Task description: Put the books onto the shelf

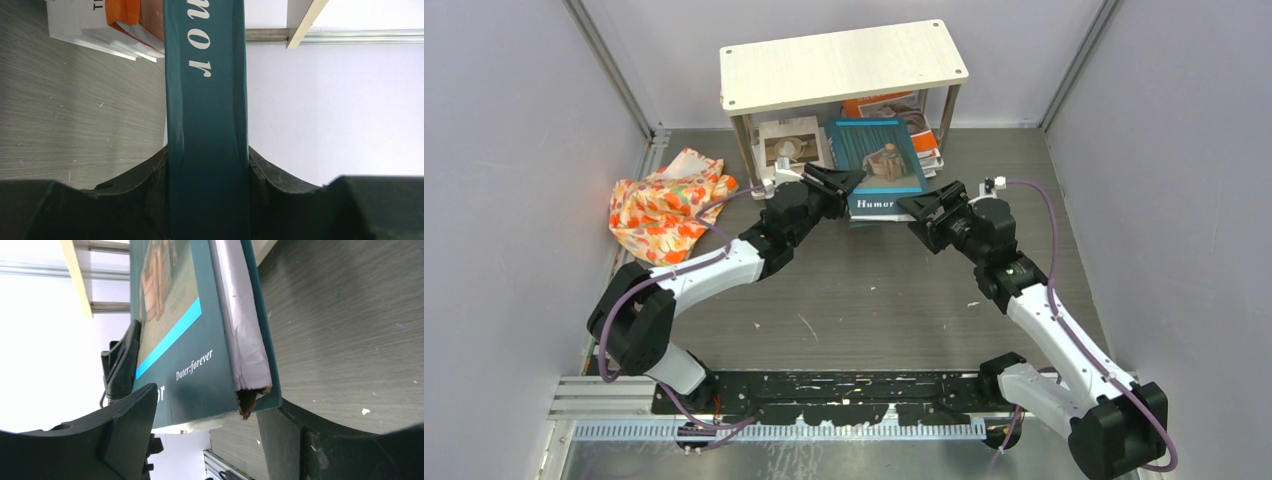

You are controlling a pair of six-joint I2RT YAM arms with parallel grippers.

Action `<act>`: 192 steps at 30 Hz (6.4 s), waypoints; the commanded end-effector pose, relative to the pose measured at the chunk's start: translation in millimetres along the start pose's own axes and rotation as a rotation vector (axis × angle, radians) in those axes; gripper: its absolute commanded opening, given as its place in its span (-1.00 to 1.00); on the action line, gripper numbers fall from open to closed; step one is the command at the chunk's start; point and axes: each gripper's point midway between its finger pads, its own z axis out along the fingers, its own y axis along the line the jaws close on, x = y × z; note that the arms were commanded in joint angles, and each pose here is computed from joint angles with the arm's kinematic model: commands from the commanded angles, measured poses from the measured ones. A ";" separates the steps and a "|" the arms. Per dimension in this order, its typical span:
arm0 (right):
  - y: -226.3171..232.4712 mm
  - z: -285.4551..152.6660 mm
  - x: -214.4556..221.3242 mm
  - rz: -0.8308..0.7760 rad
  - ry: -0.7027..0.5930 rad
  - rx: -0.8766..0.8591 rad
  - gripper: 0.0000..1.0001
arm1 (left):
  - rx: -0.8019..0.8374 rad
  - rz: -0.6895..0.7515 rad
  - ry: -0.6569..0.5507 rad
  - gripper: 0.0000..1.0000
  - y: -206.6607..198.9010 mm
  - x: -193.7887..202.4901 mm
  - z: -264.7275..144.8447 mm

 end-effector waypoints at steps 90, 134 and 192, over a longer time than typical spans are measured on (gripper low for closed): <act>35.4 160.3 -153.9 0.093 -0.305 -0.219 0.14 | -0.093 0.178 -0.115 0.55 27.8 -99.7 -86.1; 14.4 150.5 -148.4 -0.160 -0.108 0.275 0.38 | -0.049 0.162 -0.143 0.54 10.6 -108.3 -93.0; -12.3 124.0 -142.7 -0.309 -0.117 0.400 -0.88 | -0.069 0.178 -0.158 0.54 18.3 -114.2 -103.3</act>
